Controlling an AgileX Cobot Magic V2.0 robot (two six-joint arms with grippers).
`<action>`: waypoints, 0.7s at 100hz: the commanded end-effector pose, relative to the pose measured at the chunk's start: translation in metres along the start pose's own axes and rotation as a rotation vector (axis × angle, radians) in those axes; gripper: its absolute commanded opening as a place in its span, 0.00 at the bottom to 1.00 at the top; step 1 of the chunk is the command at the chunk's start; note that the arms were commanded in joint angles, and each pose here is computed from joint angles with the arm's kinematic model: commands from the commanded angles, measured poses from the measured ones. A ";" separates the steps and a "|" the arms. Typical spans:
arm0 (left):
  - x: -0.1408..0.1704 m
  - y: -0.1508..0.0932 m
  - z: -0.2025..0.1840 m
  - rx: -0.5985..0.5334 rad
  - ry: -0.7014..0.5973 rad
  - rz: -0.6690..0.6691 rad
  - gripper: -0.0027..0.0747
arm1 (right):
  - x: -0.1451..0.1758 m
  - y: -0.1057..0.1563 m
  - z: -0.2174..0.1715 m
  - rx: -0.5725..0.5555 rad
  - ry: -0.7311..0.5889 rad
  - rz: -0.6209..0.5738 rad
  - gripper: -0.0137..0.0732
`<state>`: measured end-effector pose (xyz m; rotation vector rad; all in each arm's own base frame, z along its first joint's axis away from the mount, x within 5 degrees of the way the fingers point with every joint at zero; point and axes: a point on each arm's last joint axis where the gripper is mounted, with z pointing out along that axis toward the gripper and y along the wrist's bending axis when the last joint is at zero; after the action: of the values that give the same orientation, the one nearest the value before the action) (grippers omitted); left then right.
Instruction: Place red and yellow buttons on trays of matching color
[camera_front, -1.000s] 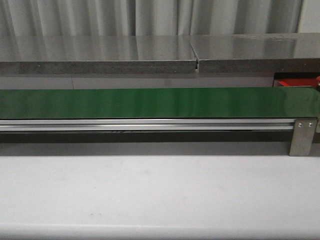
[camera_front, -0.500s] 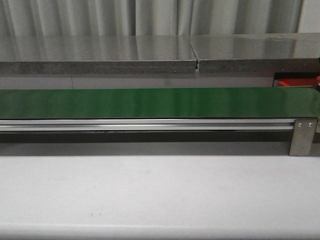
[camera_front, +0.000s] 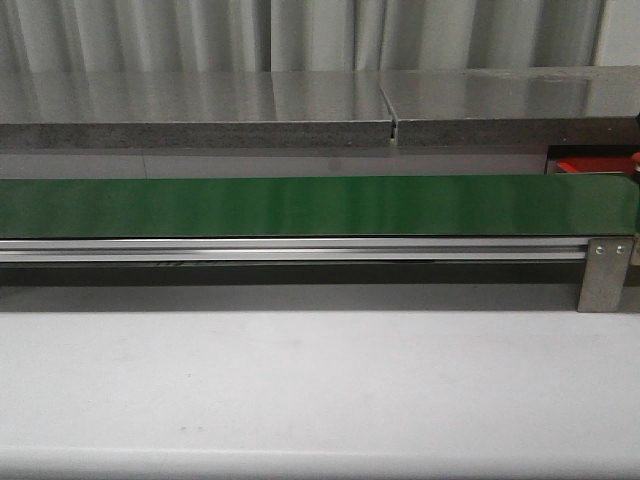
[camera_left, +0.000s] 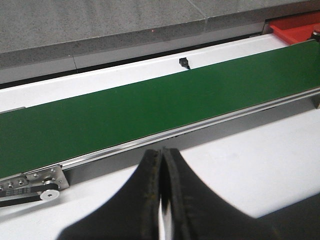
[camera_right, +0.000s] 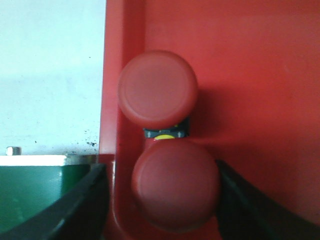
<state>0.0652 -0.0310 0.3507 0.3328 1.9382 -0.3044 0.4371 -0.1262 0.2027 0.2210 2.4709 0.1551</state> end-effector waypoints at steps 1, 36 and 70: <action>-0.013 -0.001 -0.003 0.006 -0.085 -0.015 0.01 | -0.022 0.004 -0.031 0.011 -0.119 -0.001 0.71; -0.013 -0.001 -0.003 0.006 -0.085 -0.015 0.01 | -0.020 0.011 -0.060 0.021 -0.161 -0.007 0.71; -0.013 -0.001 -0.003 0.006 -0.085 -0.015 0.01 | 0.006 0.033 -0.129 0.040 -0.244 -0.053 0.63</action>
<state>0.0652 -0.0310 0.3507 0.3328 1.9382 -0.3044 0.3740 -0.1063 0.2627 0.2007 2.3705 0.0952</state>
